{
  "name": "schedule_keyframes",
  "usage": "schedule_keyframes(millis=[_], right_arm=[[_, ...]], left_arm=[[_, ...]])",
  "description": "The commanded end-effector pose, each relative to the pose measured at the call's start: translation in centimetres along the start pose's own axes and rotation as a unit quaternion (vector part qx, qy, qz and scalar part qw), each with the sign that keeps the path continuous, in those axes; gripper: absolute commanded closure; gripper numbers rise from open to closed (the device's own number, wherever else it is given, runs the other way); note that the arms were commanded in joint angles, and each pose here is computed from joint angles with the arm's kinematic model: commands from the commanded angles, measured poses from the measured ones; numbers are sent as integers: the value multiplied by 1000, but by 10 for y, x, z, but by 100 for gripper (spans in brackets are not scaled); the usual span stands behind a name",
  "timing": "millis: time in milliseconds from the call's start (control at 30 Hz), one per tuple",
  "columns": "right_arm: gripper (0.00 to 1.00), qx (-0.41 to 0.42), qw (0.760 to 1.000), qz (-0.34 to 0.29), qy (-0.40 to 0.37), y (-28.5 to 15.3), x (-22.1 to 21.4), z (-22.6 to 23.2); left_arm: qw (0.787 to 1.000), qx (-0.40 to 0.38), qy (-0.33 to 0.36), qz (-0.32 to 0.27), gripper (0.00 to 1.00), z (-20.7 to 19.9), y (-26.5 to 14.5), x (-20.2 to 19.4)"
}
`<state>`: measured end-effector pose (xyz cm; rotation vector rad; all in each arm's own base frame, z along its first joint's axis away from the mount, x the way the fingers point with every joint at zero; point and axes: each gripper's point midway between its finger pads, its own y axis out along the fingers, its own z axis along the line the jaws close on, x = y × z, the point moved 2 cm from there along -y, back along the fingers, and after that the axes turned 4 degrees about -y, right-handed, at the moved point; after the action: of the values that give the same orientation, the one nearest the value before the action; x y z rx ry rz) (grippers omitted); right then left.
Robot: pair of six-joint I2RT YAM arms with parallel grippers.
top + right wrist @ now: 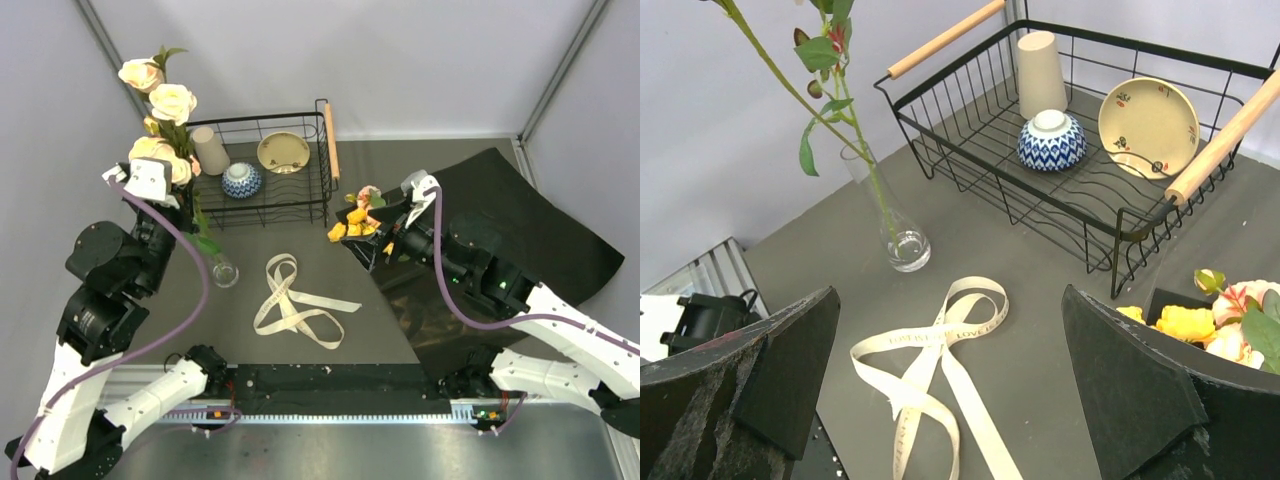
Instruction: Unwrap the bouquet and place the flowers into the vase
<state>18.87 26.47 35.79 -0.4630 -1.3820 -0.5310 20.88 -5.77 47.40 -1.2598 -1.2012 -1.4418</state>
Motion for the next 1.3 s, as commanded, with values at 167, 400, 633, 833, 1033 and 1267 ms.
schedule_keyframes(millis=[167, 400, 633, 833, 1033, 1267], right_arm=[[6, 6, 1000, -7, 4, 1, 2, 3], [6, 6, 1000, -8, 4, 3, 2, 4], [6, 5, 1000, -9, 9, 4, 1, 4], [6, 6, 1000, -10, 8, 3, 2, 4], [6, 5, 1000, -8, 10, 3, 1, 4], [6, 7, 1000, -8, 8, 0, 1, 4]], left_arm=[[999, 15, -4, -42, 100, 9, -5, 27], [999, 20, -1, -47, 100, 16, -15, 37], [999, 24, 5, -37, 100, 17, -15, 29], [999, 30, 4, -27, 100, 16, -11, 18], [999, 37, -3, -15, 100, 13, -4, 3], [998, 58, -17, -8, 100, 15, 2, -8]])
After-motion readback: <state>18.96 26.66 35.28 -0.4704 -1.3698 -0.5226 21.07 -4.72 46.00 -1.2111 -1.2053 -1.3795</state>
